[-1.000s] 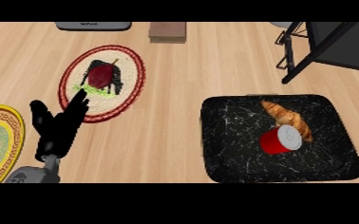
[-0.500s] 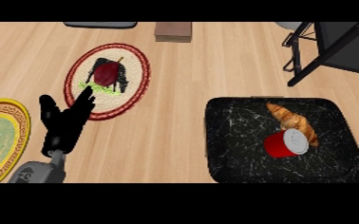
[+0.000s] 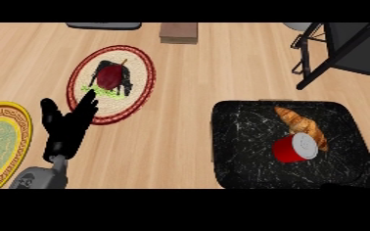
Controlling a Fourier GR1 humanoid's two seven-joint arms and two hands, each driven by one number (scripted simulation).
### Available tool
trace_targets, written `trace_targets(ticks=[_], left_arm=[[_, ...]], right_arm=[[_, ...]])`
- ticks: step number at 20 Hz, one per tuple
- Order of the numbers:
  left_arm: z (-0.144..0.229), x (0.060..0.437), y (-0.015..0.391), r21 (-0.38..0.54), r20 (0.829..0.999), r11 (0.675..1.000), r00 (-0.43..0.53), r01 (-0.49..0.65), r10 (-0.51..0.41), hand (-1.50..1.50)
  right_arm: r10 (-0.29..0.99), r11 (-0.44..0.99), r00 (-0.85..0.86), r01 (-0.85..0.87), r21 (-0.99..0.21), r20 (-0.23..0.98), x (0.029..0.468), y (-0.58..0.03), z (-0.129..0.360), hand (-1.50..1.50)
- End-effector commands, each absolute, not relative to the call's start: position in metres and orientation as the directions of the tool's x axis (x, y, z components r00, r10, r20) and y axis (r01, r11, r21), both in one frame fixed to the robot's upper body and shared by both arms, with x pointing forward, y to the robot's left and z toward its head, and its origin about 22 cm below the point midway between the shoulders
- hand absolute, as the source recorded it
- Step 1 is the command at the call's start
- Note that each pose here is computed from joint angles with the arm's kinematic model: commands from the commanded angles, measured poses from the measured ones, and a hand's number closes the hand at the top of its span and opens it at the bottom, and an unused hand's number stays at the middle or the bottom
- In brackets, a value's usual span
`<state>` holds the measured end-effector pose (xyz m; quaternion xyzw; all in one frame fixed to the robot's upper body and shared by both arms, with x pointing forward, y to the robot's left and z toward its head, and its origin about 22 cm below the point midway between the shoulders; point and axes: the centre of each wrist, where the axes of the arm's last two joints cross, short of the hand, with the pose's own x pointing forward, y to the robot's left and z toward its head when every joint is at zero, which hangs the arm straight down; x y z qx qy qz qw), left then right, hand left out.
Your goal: Pick the can from the tray and place it in the tiered shelf
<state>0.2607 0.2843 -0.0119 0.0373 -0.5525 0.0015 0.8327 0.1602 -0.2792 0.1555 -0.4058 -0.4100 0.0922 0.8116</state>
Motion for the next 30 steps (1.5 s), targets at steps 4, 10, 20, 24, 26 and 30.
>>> trace_targets(ticks=[4, 10, 20, 24, 26, 30], left_arm=[[-0.014, 0.261, 0.295, 0.073, 0.901, 0.996, 0.431, -0.056, -0.042, 0.0], [-0.022, 0.254, 0.286, 0.066, 0.904, 0.997, 0.426, -0.051, -0.038, 0.0], [-0.026, 0.253, 0.288, 0.051, 0.898, 0.994, 0.44, -0.092, -0.006, 0.0], [-0.028, 0.246, 0.296, 0.042, 0.895, 0.997, 0.446, -0.07, -0.007, 0.0], [-0.037, 0.24, 0.288, 0.066, 0.894, 0.994, 0.448, -0.082, -0.022, 0.0], [-0.034, 0.245, 0.286, 0.059, 0.897, 0.994, 0.442, -0.089, -0.013, 0.0]], right_arm=[[0.355, 0.631, 0.795, 0.184, -0.754, 0.491, 0.178, -0.266, 0.143, -1.5], [0.349, 0.631, 0.802, 0.181, -0.754, 0.485, 0.189, -0.249, 0.122, -1.5], [0.367, 0.567, 0.841, 0.137, -0.812, 0.398, 0.214, -0.225, 0.093, -1.5], [0.35, 0.544, 0.861, 0.133, -0.828, 0.369, 0.216, -0.22, 0.079, -1.5], [0.351, 0.533, 0.869, 0.121, -0.837, 0.35, 0.22, -0.218, 0.066, -1.5], [0.351, 0.525, 0.853, 0.162, -0.835, 0.386, 0.236, -0.218, 0.07, -1.5]])
